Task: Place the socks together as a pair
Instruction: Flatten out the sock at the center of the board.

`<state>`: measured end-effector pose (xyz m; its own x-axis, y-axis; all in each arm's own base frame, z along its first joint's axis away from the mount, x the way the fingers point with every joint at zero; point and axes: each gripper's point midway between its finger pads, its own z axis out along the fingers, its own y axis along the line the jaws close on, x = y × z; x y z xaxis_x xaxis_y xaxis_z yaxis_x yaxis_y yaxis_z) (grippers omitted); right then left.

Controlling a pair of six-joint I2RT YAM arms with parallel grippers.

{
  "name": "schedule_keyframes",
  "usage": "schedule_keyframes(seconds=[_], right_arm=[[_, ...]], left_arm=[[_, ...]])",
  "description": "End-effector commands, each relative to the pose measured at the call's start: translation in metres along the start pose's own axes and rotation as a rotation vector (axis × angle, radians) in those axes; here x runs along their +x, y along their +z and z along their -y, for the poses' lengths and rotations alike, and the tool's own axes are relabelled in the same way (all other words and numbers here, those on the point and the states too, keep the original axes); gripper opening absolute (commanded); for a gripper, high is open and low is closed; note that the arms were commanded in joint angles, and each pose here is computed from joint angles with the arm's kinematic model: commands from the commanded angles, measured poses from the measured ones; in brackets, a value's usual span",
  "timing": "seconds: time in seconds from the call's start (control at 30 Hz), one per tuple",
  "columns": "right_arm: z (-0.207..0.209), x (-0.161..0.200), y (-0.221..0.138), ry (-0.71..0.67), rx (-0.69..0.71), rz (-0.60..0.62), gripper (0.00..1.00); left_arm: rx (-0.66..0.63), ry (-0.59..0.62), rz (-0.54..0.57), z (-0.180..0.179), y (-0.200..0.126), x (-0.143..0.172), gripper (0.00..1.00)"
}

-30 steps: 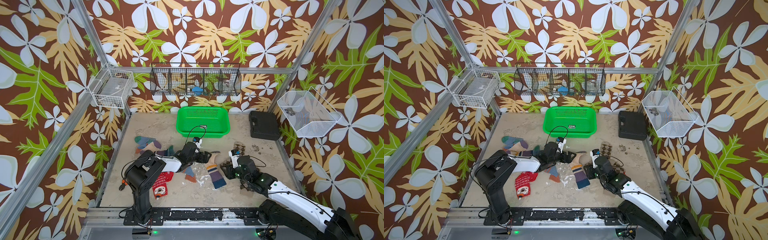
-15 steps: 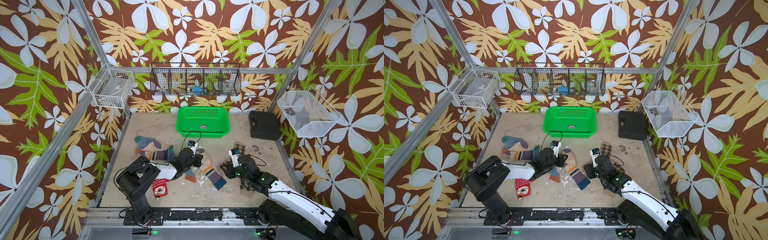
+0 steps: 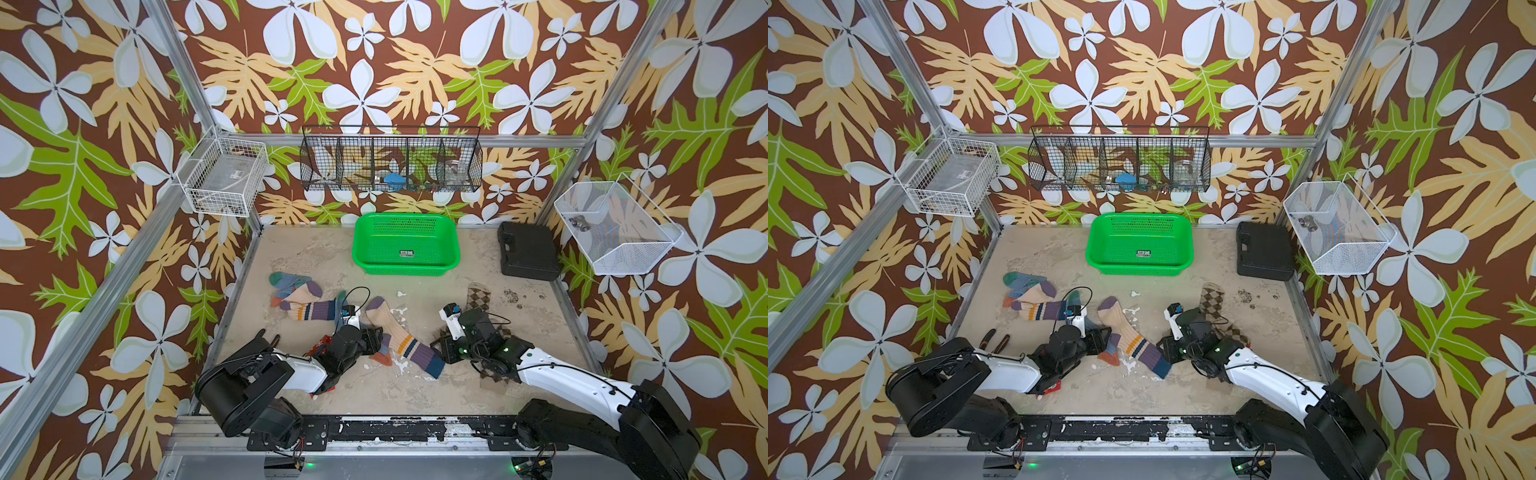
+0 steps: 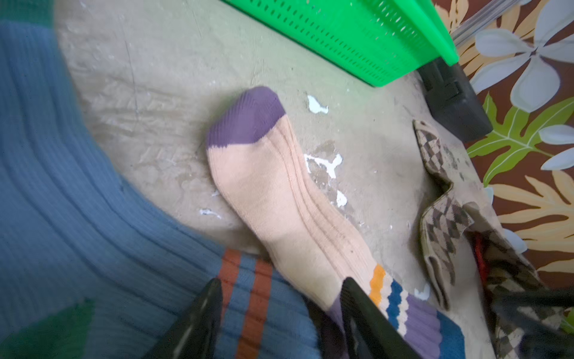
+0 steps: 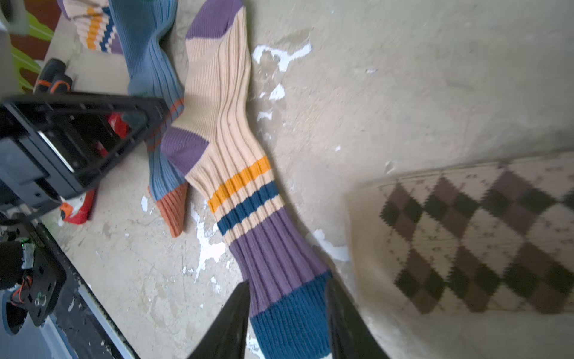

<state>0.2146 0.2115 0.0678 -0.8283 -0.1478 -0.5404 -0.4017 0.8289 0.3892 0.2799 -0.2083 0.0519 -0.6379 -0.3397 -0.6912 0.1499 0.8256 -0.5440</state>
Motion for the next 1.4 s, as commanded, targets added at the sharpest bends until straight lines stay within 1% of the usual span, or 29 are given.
schedule_keyframes(seconds=[0.0, 0.13, 0.2, 0.33, 0.4, 0.5, 0.73, 0.83, 0.9, 1.03, 1.1, 1.2, 1.3, 1.37], right_arm=[[-0.001, 0.019, 0.005, 0.021, -0.019, -0.045, 0.43], [0.009, 0.036, 0.012, 0.044, -0.004, -0.068, 0.43], [0.01, 0.039, 0.017, 0.05, -0.006, -0.078, 0.43], [0.006, 0.031, 0.034, 0.047, -0.022, -0.088, 0.43], [0.008, 0.023, 0.043, 0.044, -0.008, -0.089, 0.42], [0.015, 0.002, 0.052, 0.045, 0.012, -0.065, 0.42], [0.074, -0.052, 0.058, 0.066, 0.187, -0.007, 0.41], [0.085, -0.076, 0.058, 0.046, 0.237, 0.022, 0.4], [0.083, -0.091, 0.054, 0.031, 0.25, 0.041, 0.4], [0.058, -0.112, 0.03, -0.001, 0.228, 0.133, 0.4], [0.04, -0.11, 0.022, -0.006, 0.18, 0.155, 0.4], [0.013, -0.094, 0.023, 0.015, 0.065, 0.154, 0.4], [0.01, -0.072, 0.033, 0.065, 0.0, 0.148, 0.4], [0.017, -0.06, 0.043, 0.085, 0.007, 0.122, 0.4]], left_arm=[[0.009, -0.004, 0.083, 0.008, -0.004, -0.023, 0.63], [0.012, 0.017, 0.143, 0.017, -0.014, -0.043, 0.63], [0.011, 0.029, 0.166, 0.02, -0.018, -0.052, 0.63], [0.007, 0.037, 0.197, 0.022, -0.024, -0.066, 0.63], [0.008, 0.035, 0.208, 0.021, -0.026, -0.071, 0.63], [0.002, 0.037, 0.217, 0.017, -0.03, -0.075, 0.63], [-0.016, 0.032, 0.228, 0.005, -0.037, -0.079, 0.63], [-0.012, 0.03, 0.231, 0.006, -0.038, -0.079, 0.63], [-0.004, 0.033, 0.224, 0.007, -0.037, -0.078, 0.63], [-0.012, 0.036, 0.213, 0.005, -0.035, -0.075, 0.64], [-0.016, 0.034, 0.211, 0.003, -0.035, -0.073, 0.64], [-0.009, 0.024, 0.21, 0.002, -0.035, -0.071, 0.64], [0.001, 0.019, 0.209, 0.004, -0.036, -0.071, 0.64], [0.008, 0.015, 0.21, 0.004, -0.037, -0.071, 0.64]])
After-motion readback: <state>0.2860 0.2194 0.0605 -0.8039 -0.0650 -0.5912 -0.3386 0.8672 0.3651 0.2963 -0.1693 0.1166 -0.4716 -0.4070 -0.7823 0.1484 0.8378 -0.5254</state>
